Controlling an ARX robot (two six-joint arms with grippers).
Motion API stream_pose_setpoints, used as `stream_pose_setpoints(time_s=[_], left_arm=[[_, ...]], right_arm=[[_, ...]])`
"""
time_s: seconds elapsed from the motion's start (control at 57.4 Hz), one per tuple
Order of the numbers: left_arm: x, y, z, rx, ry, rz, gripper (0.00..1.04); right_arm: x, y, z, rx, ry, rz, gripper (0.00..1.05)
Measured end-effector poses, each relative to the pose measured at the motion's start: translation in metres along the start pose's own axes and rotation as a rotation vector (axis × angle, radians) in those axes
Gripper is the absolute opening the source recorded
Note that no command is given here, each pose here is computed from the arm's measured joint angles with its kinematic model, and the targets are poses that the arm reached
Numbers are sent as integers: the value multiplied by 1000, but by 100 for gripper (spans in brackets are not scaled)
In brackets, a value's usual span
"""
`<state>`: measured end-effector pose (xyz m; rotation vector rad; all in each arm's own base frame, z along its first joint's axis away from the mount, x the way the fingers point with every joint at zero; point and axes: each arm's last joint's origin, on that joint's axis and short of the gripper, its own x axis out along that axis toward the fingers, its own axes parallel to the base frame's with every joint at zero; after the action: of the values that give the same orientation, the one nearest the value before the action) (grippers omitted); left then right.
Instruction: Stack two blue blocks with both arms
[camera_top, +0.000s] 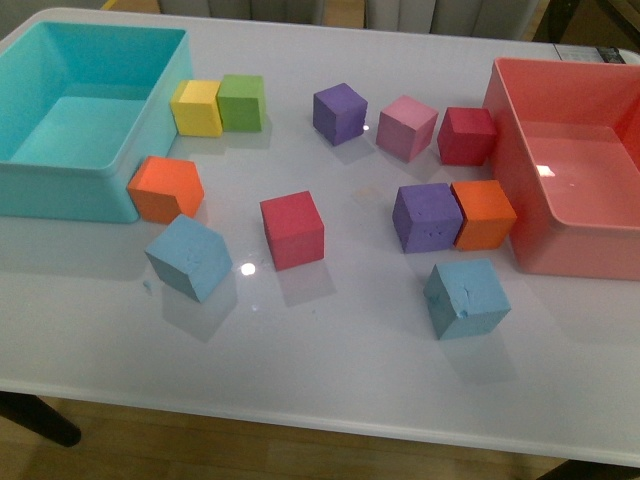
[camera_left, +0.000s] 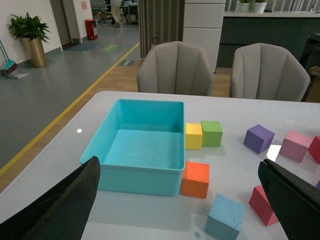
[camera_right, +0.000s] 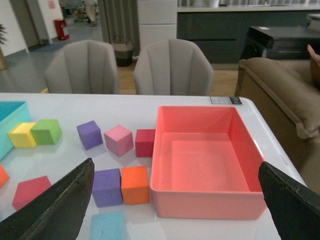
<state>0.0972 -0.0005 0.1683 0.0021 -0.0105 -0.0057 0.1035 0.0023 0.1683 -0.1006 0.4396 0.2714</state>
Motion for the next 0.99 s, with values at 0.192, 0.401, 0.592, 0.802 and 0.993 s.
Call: stream_pose_setpoints(time_s=[0.192,0.401,0.592,0.802,0.993], left_arm=[[0,0,0,0,0,2,96],[0,0,0,0,0,1,96],[0,0,0,0,0,2,96],[0,0,0,0,0,1,96],[0,0,0,0,0,1,96]], right_arm=[[53,2,0,-192,241,121,96],[128,6,6,-263,298,106,96],[187,11,-12,-167,455,111,96],[220,21,-21,-43,523,69,96],[244,30,-21,4,533,43,96]])
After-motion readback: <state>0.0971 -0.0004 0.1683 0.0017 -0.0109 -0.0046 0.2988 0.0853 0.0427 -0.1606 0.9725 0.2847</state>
